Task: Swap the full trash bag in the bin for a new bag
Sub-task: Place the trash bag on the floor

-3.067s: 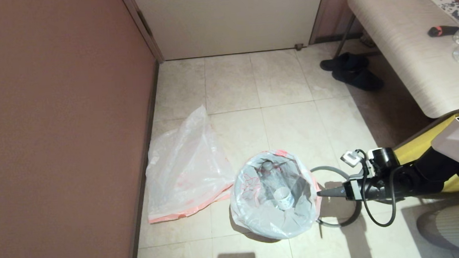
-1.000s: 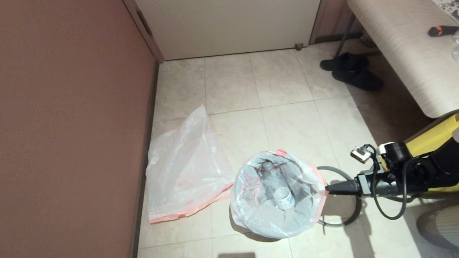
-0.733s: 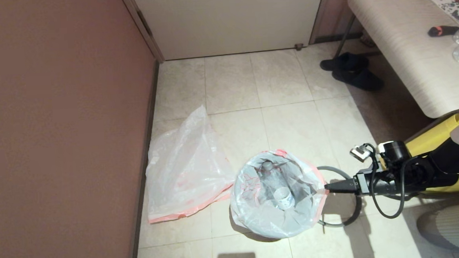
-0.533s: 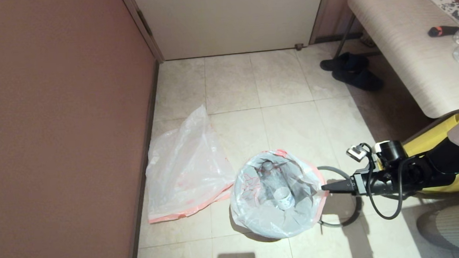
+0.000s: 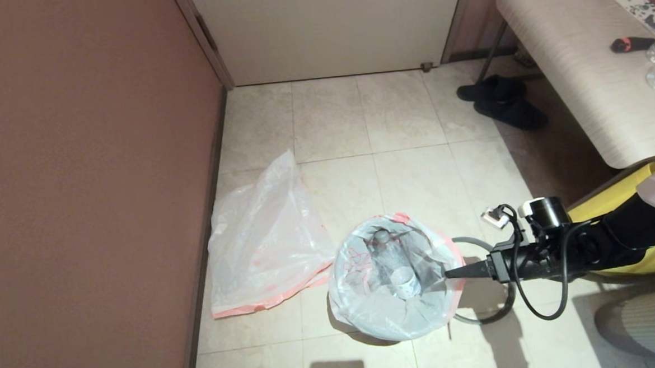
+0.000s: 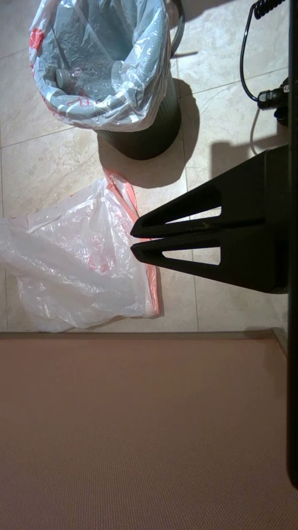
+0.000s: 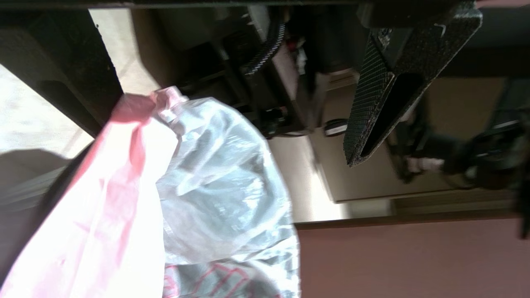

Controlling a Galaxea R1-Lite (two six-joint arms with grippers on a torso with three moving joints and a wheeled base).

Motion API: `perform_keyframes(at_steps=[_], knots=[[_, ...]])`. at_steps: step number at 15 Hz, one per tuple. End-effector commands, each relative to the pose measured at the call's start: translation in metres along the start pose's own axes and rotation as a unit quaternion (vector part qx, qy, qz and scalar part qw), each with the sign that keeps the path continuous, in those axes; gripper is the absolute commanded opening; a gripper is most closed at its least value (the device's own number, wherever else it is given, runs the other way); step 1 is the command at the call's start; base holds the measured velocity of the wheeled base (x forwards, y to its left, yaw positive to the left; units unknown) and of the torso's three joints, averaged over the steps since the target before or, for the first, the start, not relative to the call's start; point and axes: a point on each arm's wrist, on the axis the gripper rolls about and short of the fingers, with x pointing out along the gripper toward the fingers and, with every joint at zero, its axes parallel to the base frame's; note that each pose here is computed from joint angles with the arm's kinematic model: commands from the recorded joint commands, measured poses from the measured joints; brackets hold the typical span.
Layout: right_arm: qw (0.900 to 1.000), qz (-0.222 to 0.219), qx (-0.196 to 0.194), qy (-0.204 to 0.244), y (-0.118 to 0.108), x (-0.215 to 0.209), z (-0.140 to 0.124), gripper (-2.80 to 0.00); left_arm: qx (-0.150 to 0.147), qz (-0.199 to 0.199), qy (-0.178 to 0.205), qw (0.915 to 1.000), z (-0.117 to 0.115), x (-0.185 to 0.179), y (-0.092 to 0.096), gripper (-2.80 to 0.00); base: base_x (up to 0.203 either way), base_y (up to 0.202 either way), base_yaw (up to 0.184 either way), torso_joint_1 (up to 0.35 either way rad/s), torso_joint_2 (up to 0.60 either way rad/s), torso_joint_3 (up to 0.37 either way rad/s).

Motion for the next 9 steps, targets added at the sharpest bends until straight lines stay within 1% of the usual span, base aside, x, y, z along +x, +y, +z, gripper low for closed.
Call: perform_keyframes(at_steps=[1, 2, 7, 8, 9], knots=[[1.000, -0.018, -0.021, 0.000, 0.005, 0.008, 0.002, 0.00, 0.000, 0.000, 0.000, 1.0000, 0.000, 0.000, 0.000, -2.80, 0.000, 0.000, 0.000, 0.000, 0.00, 0.000], [0.999, -0.033, -0.029, -0.001, 0.007, 0.011, 0.003, 0.00, 0.000, 0.000, 0.000, 1.0000, 0.000, 0.000, 0.000, -2.80, 0.000, 0.000, 0.000, 0.000, 0.00, 0.000], [0.998, -0.036, -0.045, 0.011, 0.021, 0.025, 0.004, 0.00, 0.000, 0.000, 0.000, 1.0000, 0.000, 0.000, 0.000, -2.80, 0.000, 0.000, 0.000, 0.000, 0.00, 0.000], [0.997, -0.051, -0.051, 0.013, 0.023, 0.029, 0.004, 0.00, 0.000, 0.000, 0.000, 1.0000, 0.000, 0.000, 0.000, -2.80, 0.000, 0.000, 0.000, 0.000, 0.00, 0.000], [0.995, -0.075, -0.060, 0.015, 0.025, 0.035, 0.004, 0.00, 0.000, 0.000, 0.000, 1.0000, 0.000, 0.000, 0.000, -2.80, 0.000, 0.000, 0.000, 0.000, 0.00, 0.000]])
